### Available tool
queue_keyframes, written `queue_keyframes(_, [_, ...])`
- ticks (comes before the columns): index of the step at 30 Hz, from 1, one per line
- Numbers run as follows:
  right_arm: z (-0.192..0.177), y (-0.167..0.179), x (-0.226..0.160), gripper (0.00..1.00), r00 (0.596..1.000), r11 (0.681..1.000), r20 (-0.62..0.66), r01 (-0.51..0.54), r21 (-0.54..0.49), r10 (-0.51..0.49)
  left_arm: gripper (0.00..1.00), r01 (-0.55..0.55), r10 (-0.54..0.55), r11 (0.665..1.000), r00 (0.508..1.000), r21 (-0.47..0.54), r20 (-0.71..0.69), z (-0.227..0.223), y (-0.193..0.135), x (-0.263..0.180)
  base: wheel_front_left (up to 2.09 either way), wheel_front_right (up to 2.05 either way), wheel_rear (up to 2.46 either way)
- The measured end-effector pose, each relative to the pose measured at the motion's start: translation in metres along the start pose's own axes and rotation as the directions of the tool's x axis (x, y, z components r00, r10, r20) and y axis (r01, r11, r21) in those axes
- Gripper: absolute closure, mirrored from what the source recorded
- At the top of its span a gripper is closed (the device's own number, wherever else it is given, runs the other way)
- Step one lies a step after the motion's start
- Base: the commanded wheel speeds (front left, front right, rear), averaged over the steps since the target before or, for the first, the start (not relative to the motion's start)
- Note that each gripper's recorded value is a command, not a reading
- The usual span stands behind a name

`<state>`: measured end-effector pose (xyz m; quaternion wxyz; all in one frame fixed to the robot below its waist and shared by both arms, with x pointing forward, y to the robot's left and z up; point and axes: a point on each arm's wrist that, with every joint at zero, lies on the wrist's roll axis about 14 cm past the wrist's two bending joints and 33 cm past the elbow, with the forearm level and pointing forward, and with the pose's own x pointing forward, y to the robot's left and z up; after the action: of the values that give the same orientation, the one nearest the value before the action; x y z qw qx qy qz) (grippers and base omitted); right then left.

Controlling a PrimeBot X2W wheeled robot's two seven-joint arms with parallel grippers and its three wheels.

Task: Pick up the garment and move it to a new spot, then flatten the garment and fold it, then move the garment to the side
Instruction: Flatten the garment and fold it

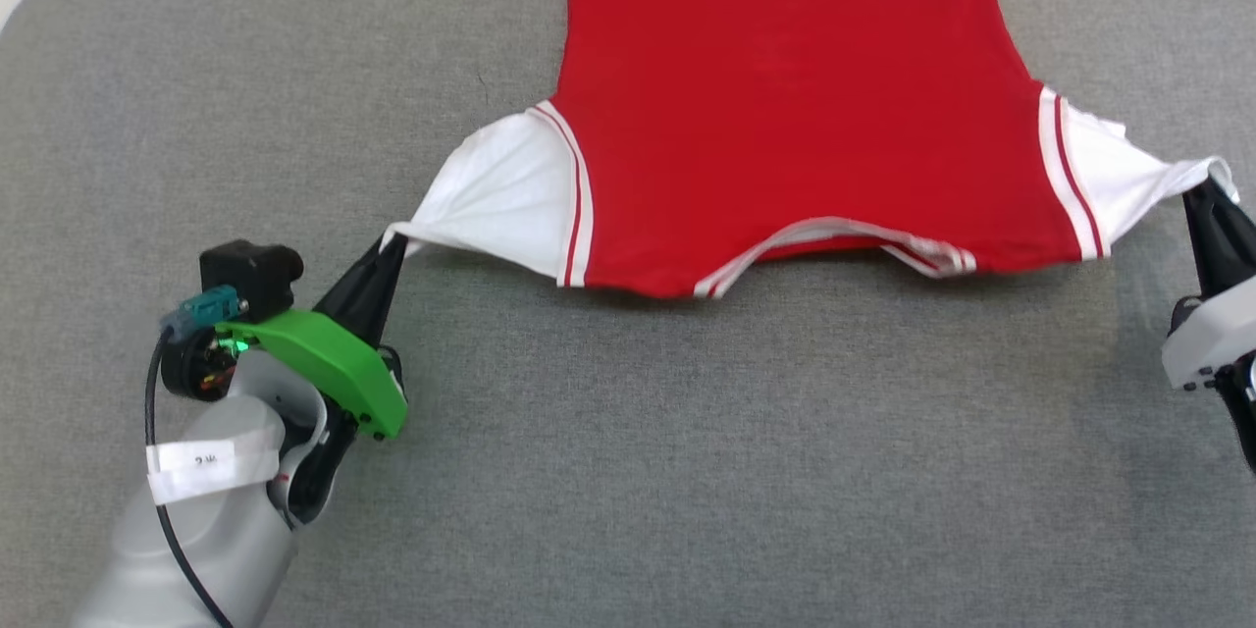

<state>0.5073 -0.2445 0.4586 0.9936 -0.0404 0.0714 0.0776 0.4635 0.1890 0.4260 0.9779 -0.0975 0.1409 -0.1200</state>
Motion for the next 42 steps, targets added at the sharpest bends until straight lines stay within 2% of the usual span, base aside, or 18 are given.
queue_keyframes(12, [-0.013,0.002,-0.064,1.0,0.998,1.0,-0.062,0.001,0.002,0.0,1.0,-0.039,0.037,0.999,0.997,-0.037,-0.062,-0.025,0.003,-0.06,0.0,0.0,0.0])
queue_keyframes(23, [-0.038,0.011,-0.142,1.0,0.988,1.0,-0.151,-0.017,0.025,0.021,1.0,0.024,-0.026,1.0,0.984,-0.017,-0.179,-0.06,-0.022,-0.124,0.0,0.0,0.0])
queue_keyframes(28, [-0.04,0.012,-0.162,1.0,0.986,0.999,-0.166,-0.01,0.038,0.016,1.0,0.031,-0.036,0.999,0.982,-0.033,-0.185,-0.06,-0.032,-0.135,0.0,0.0,0.0])
queue_keyframes(33, [-0.038,0.015,-0.166,1.0,0.981,0.999,-0.193,-0.016,0.038,0.023,1.0,0.062,-0.069,0.997,0.98,-0.042,-0.189,-0.055,-0.047,-0.132,0.0,0.0,0.0])
queue_keyframes(34, [-0.037,0.015,-0.165,0.71,0.98,0.999,-0.198,-0.018,0.037,0.025,1.0,0.07,-0.078,0.997,0.977,-0.044,-0.197,-0.056,-0.05,-0.131,0.0,0.0,0.0])
queue_keyframes(35, [-0.036,0.015,-0.165,0.1,0.979,0.999,-0.201,-0.021,0.029,0.026,1.0,0.077,-0.085,0.996,0.975,-0.045,-0.203,-0.056,-0.053,-0.131,0.0,0.0,0.0])
queue_keyframes(36, [-0.035,0.015,-0.164,0.0,0.978,0.999,-0.207,-0.026,0.023,0.03,1.0,0.085,-0.093,0.995,0.974,-0.047,-0.208,-0.056,-0.057,-0.13,0.0,0.0,0.0])
queue_keyframes(42, [-0.032,0.018,-0.159,0.0,0.947,0.997,-0.311,-0.074,0.025,0.078,1.0,0.125,-0.133,0.991,0.96,-0.046,-0.248,-0.052,-0.073,-0.129,0.0,0.0,0.0])
